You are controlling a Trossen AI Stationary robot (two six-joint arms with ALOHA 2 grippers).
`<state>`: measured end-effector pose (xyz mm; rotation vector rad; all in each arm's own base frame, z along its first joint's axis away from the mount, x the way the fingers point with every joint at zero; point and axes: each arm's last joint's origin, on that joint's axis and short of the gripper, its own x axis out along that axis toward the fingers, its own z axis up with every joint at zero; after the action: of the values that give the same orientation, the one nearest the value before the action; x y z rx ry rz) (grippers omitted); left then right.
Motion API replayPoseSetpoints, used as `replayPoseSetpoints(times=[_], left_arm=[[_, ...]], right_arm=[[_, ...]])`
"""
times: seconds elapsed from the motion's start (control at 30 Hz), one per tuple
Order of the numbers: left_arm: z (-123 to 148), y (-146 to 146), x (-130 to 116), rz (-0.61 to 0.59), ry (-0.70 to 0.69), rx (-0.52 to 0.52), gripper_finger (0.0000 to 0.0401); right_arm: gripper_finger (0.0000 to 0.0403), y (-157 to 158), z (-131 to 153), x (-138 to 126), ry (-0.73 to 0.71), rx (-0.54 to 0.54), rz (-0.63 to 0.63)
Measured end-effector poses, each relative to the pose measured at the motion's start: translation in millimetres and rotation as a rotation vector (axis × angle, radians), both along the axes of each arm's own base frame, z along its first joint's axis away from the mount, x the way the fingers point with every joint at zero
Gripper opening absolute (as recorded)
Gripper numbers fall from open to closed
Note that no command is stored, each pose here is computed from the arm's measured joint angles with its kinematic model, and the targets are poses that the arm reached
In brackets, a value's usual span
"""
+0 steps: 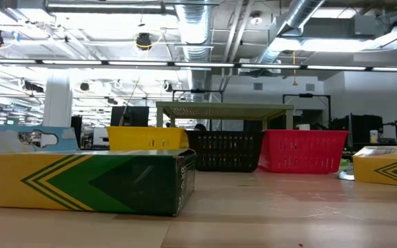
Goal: Pick & Place Office Desk Supplies
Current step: Put the crayons box into the red bin
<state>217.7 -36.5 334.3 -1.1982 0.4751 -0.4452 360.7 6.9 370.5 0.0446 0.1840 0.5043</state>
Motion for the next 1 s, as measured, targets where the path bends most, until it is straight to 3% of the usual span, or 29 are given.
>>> replayPoseSetpoints(times=[0.77,1.0], left_arm=[[0,0,0,-0.007,0.009,-0.02,0.0347],[2,-1,-1,-0.028,-0.009,-0.025,0.0347]], right_arm=[[0.0326,12,-9,43,-0.052,0.014,0.08],[0.03,12,-12,46,-0.008,0.003,0.083]])
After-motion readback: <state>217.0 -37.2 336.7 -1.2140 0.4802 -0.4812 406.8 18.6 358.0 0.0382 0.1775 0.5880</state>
